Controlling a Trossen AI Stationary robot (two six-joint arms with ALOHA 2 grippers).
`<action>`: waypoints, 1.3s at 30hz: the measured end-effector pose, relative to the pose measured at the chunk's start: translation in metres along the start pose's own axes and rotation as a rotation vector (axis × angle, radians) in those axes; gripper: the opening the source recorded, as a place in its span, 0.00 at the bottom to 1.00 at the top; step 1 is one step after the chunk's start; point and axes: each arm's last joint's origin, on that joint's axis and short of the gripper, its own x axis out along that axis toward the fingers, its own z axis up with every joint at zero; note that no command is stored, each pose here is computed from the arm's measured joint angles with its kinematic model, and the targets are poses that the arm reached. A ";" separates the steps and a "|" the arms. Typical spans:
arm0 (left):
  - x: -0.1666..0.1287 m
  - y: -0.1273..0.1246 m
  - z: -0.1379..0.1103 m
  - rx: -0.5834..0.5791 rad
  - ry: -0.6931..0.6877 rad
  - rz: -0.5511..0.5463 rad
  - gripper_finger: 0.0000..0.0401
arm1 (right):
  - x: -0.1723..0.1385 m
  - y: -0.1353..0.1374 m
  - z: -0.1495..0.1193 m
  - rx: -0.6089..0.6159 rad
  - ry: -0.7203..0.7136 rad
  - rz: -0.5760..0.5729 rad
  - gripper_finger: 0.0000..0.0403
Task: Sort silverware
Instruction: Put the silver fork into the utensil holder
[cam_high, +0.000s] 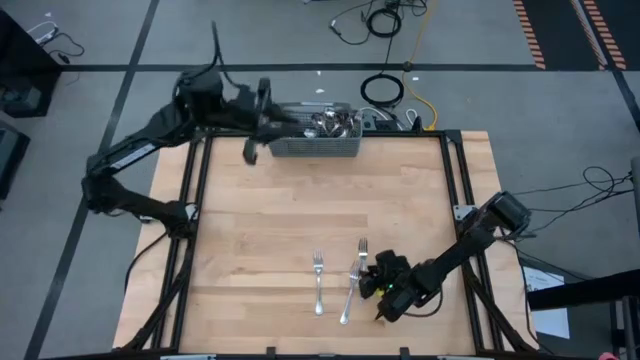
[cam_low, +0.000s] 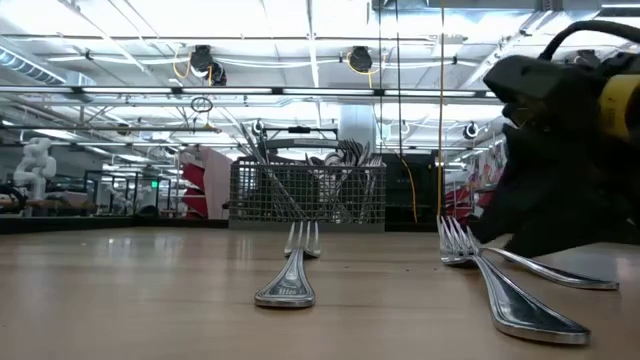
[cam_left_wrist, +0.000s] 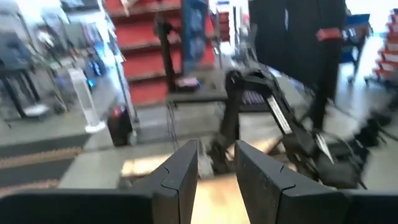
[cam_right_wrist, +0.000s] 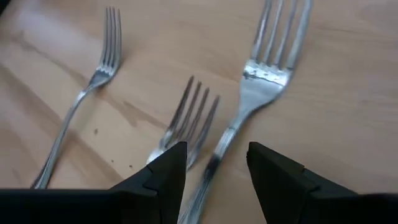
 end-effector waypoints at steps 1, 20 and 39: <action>-0.005 -0.008 0.002 0.006 0.019 -0.015 0.29 | 0.003 0.002 -0.003 -0.006 -0.015 -0.005 0.41; -0.020 -0.070 -0.010 -0.108 0.199 -0.136 0.29 | 0.014 0.029 -0.031 -0.063 -0.095 -0.328 0.02; -0.002 -0.052 -0.023 -0.149 0.278 0.127 0.29 | -0.061 0.063 0.070 -0.122 -0.467 -0.185 0.00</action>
